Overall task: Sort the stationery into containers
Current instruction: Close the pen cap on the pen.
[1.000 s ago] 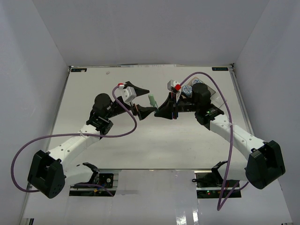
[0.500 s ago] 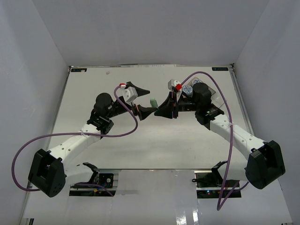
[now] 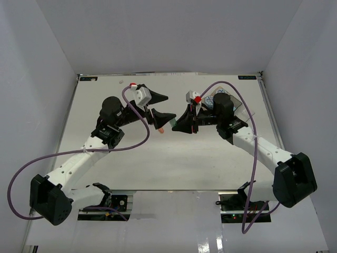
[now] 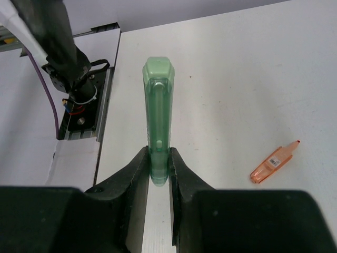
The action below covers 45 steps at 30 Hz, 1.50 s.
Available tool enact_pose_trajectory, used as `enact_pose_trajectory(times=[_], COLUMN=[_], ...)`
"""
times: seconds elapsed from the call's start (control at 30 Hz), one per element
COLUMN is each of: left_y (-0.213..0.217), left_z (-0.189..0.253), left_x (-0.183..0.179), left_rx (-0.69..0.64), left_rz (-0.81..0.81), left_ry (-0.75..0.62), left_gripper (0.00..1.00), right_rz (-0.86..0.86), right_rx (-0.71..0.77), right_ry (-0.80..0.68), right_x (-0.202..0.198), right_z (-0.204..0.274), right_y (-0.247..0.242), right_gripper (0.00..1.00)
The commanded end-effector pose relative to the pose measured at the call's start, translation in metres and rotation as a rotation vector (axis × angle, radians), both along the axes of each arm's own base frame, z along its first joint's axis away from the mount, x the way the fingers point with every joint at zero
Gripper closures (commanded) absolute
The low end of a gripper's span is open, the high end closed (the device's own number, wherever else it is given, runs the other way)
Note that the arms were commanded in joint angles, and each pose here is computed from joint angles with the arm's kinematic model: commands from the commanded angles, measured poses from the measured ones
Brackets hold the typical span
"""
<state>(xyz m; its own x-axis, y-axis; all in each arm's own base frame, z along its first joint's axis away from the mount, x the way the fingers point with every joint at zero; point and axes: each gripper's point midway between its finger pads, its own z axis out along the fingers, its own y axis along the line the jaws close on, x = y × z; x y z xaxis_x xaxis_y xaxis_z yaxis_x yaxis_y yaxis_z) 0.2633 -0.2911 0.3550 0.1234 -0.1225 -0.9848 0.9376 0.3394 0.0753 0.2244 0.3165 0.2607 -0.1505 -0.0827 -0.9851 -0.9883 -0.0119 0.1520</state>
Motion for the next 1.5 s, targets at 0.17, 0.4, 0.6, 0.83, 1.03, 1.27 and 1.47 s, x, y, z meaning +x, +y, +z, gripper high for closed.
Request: enact_pose_trajectory(times=[0.17, 0.4, 0.6, 0.83, 1.03, 1.27, 1.47], left_y=[0.011, 0.011, 0.004, 0.003, -0.003, -0.009, -0.011], left_z=[-0.005, -0.020, -0.020, -0.021, -0.026, -0.035, -0.039], left_x=[0.001, -0.001, -0.006, -0.001, 0.001, 0.000, -0.002], left_rx=[0.185, 0.312, 0.334, 0.372, 0.380, 0.383, 0.384], left_rz=[-0.016, -0.066, -0.157, -0.169, -0.202, -0.238, -0.255], left_ry=[0.093, 0.061, -0.008, -0.145, -0.170, -0.142, -0.130], left_gripper=[0.25, 0.36, 0.39, 0.48, 0.54, 0.57, 0.65], right_rz=[-0.033, -0.083, -0.090, -0.079, -0.066, -0.060, -0.052], right_rx=[-0.097, -0.184, -0.231, -0.252, -0.266, -0.269, -0.261], right_ry=[-0.158, -0.210, -0.227, -0.227, -0.233, -0.233, -0.234], right_x=[0.020, 0.032, 0.037, 0.035, 0.034, 0.034, 0.034], right_z=[-0.004, -0.007, -0.006, -0.008, -0.006, -0.006, -0.005], right_y=[-0.006, -0.014, -0.017, -0.018, -0.019, -0.019, -0.017], right_gripper=[0.92, 0.92, 0.92, 0.92, 0.92, 0.92, 0.92])
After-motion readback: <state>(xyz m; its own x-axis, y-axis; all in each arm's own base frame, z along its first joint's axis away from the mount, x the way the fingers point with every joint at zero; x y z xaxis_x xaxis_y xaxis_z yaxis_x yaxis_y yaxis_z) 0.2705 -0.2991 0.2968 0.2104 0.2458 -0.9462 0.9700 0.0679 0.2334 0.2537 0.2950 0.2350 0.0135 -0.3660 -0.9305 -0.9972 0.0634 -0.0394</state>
